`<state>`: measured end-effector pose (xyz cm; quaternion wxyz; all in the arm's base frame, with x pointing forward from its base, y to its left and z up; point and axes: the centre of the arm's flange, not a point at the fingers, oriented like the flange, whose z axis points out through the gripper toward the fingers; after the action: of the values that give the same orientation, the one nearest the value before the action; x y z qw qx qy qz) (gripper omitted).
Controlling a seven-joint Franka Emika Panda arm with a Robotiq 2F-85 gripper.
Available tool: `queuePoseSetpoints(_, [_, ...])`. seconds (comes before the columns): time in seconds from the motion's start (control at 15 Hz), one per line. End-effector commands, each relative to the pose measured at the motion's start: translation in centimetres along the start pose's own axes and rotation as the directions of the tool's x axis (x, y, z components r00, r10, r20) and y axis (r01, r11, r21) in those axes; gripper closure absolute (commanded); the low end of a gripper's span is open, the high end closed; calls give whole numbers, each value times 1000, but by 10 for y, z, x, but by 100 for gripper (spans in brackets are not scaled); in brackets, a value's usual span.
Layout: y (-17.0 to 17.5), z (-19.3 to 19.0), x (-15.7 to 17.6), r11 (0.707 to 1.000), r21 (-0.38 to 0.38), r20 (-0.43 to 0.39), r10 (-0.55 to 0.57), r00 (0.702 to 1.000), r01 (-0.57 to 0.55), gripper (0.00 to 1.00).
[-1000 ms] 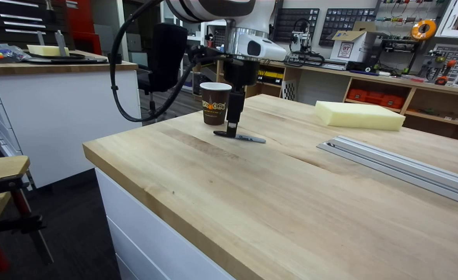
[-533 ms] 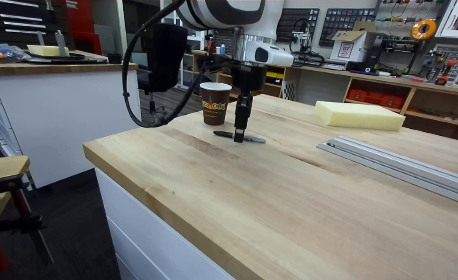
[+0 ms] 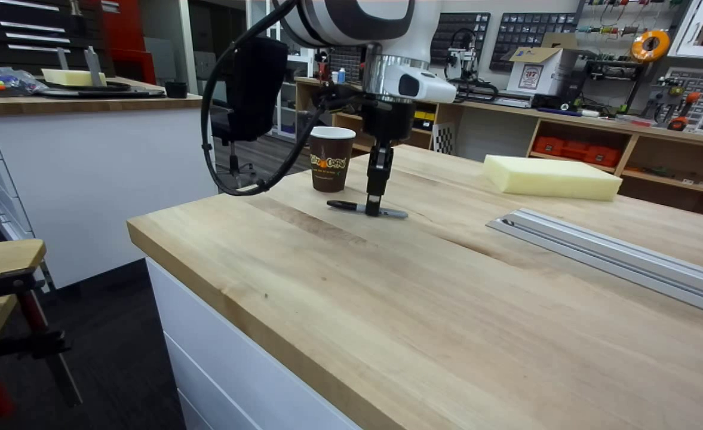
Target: Pick up the pen from the countertop and put it in the brown cup
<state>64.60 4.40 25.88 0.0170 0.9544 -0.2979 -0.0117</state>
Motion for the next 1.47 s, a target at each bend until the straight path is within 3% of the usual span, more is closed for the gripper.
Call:
queuePoseSetpoints(0.0, [-1,-22,2,999,-22,61,-37,997,38,97])
queuePoseSetpoints(0.27, [3,-47,-4,995,-47,122,-84,989,91,97])
queuePoseSetpoints(0.6, [4,-88,-15,989,-64,116,-129,985,137,97])
queuePoseSetpoints(0.8, [-1,-116,-24,980,-59,46,-187,981,190,97])
queuePoseSetpoints(1.13, [-23,-142,-38,970,-46,-155,-242,958,238,97])
queuePoseSetpoints(1.27, [-30,-147,-41,960,2,-217,-272,938,279,97])
queuePoseSetpoints(1.4, [-36,-143,-41,948,96,-274,-268,924,304,97])
